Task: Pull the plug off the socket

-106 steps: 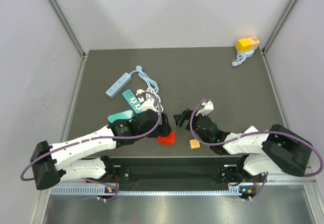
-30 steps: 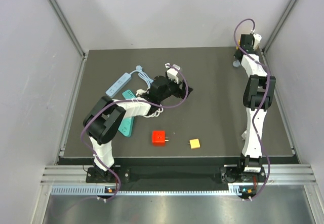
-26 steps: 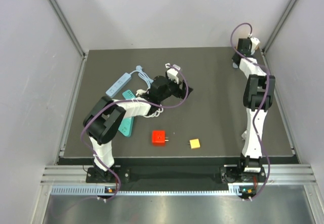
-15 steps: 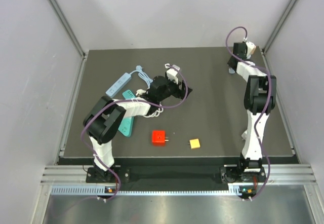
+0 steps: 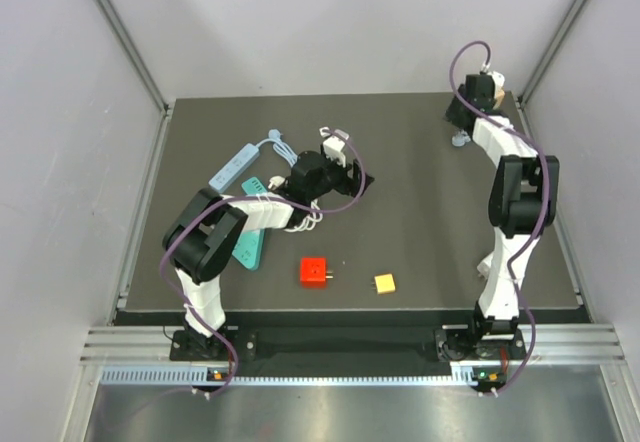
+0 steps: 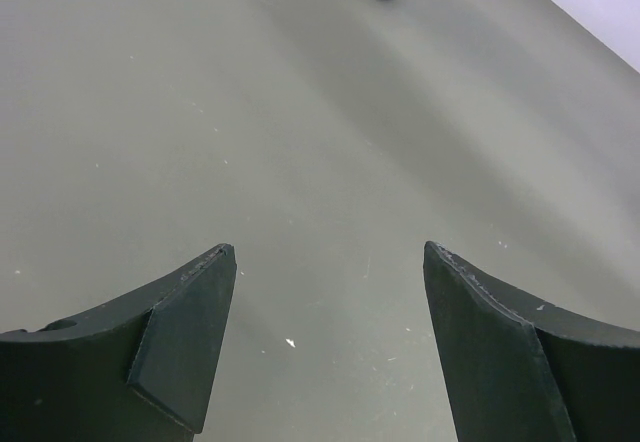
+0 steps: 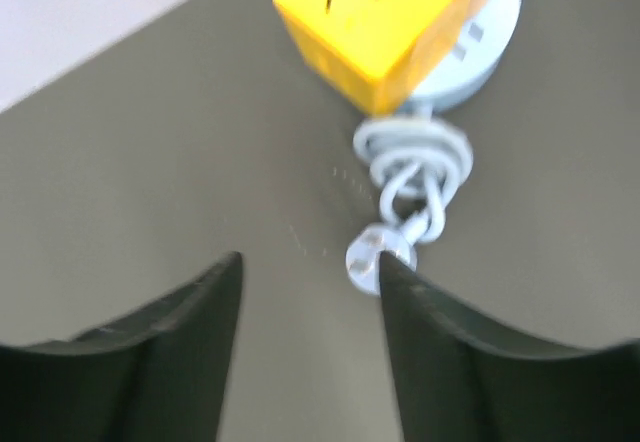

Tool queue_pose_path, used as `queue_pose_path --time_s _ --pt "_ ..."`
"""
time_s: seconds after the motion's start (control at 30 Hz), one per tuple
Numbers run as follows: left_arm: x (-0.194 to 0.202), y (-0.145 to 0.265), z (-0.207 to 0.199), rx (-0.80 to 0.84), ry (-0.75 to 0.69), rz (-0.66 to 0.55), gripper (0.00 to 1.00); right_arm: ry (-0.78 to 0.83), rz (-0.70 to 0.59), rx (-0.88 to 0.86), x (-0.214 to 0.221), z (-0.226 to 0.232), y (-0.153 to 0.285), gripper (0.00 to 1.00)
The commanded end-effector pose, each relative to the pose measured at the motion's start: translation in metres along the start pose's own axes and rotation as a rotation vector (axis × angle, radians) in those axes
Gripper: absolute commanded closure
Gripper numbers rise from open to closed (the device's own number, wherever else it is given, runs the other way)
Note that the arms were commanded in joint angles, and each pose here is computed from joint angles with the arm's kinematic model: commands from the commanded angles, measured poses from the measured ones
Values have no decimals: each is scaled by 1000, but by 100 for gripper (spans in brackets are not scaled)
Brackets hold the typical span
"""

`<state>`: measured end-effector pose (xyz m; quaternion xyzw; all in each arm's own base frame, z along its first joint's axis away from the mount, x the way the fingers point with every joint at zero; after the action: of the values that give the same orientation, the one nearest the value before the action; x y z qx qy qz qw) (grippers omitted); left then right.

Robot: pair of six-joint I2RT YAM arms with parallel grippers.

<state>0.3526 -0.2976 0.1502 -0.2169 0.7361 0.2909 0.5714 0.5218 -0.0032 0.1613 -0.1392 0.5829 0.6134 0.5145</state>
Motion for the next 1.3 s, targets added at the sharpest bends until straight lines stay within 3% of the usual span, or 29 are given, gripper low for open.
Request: queue_pose_path --time_s 0.0,0.03,0.17,0.2,0.27,0.57,0.67,0.77,0.8,0.87,0.9,1.07,1.1,1.13,1.2,1.27 --pt "-24 4 -3 29 -18 -99 20 47 -26 36 -30 -9 -7 41" --pt "-24 5 -2 29 -16 -99 20 53 -25 42 -36 -10 -9 34" --pt "-23 6 -1 30 -14 -100 20 90 -14 99 -35 -16 -25 25" --pt "-23 6 -1 31 -11 -100 20 100 -4 108 -30 -18 -32 18" --pt "-23 6 -1 35 -9 -102 20 105 -9 113 -35 -18 -36 13" --pt "-21 4 -1 44 2 -99 20 103 47 121 -17 -23 -66 15" --pt "-21 4 0 44 1 -98 20 100 48 144 -14 -27 -71 22" --pt "-20 3 0 47 4 -94 20 100 48 149 -13 -28 -72 39" --pt "-20 2 1 47 6 -94 20 100 46 150 -14 -28 -71 49" --pt "-20 1 0 56 10 -92 20 95 61 149 -9 -30 -70 60" --pt "-20 -1 -1 61 16 -92 20 86 52 138 -13 -28 -65 72" --pt "-15 -12 -2 95 39 -48 20 52 116 54 13 -25 -41 83" --pt "-13 -16 -1 98 45 -30 21 14 43 2 -3 -16 -26 87" --pt "-10 -25 1 96 57 8 22 17 97 14 23 -25 -20 89" --pt "-5 -32 3 83 79 31 23 -50 42 -31 20 -20 0 90" --pt "-3 -37 5 76 90 27 23 -68 111 -52 50 -22 13 92"
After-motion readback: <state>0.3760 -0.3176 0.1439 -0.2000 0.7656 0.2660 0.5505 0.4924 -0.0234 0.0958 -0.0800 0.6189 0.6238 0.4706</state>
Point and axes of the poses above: each gripper's point midway between its finger pads, its own y axis back along the fingers, its own z axis along the line the jaws close on, x = y × z, the point moved 8 cm from there along y, back along the fingers, and after that the axes turned 5 degrees about -y, right-handed, at the moved point
